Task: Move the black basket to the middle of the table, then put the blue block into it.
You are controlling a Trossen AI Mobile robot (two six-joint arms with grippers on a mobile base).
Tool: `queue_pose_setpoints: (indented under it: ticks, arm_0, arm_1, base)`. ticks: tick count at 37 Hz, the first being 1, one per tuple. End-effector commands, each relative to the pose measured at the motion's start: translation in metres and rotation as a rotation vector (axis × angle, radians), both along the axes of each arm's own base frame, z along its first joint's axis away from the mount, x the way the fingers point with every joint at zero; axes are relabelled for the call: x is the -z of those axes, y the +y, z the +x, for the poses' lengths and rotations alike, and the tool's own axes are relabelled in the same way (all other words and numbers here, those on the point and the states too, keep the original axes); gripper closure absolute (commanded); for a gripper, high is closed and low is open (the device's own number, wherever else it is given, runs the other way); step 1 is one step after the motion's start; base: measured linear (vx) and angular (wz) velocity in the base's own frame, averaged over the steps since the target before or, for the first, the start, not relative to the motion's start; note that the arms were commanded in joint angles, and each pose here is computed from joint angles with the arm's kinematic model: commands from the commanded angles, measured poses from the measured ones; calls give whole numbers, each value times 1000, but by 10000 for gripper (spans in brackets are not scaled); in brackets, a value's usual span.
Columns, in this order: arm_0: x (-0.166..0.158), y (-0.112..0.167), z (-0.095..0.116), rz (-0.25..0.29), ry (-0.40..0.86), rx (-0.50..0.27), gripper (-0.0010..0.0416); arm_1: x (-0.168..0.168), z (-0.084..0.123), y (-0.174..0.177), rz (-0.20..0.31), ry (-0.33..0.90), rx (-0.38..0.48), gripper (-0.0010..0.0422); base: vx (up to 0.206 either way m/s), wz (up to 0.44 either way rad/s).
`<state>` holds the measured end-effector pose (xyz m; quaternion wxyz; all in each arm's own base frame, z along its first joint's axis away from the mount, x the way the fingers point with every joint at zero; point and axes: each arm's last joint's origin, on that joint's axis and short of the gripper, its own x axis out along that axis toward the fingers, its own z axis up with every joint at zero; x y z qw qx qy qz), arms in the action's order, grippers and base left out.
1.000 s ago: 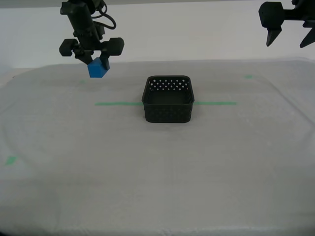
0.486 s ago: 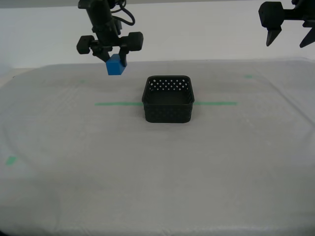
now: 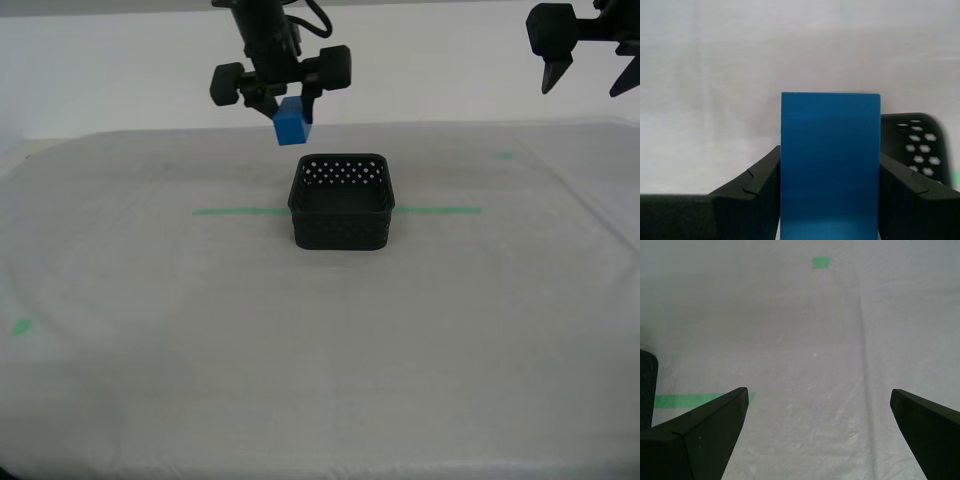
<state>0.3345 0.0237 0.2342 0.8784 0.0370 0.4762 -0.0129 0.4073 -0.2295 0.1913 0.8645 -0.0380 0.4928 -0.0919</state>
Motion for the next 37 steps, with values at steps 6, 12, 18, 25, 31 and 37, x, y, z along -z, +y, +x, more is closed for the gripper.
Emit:
queue_pose_setpoints:
  ticks: [6, 12, 18, 25, 31, 37]
  arm_0:
    - [0, 0, 0, 0, -2, -1, 7]
    - [0, 0, 0, 0, -2, -1, 7]
    - [0, 0, 0, 0, -2, -1, 7]
    - [0, 0, 0, 0, -2, -1, 7]
    - [0, 0, 0, 0, -2, -1, 7]
    - [0, 0, 0, 0, -2, -1, 7]
  arm_1:
    - [-1, -18, -30, -10, -10, 28, 412]
    - [-1, -29, -45, 4, -20, 43, 412]
    - [0, -37, -55, 11, -25, 31, 412]
    - [9, -45, -60, -12, 8, -19, 412]
    - [19, -50, -60, -2, 21, -16, 412]
    - [27, -52, -59, 16, 9, 9, 412]
  base:
    - [0, 0]
    - [0, 0]
    - [0, 0]
    - [0, 0]
    - [0, 0]
    - [0, 0]
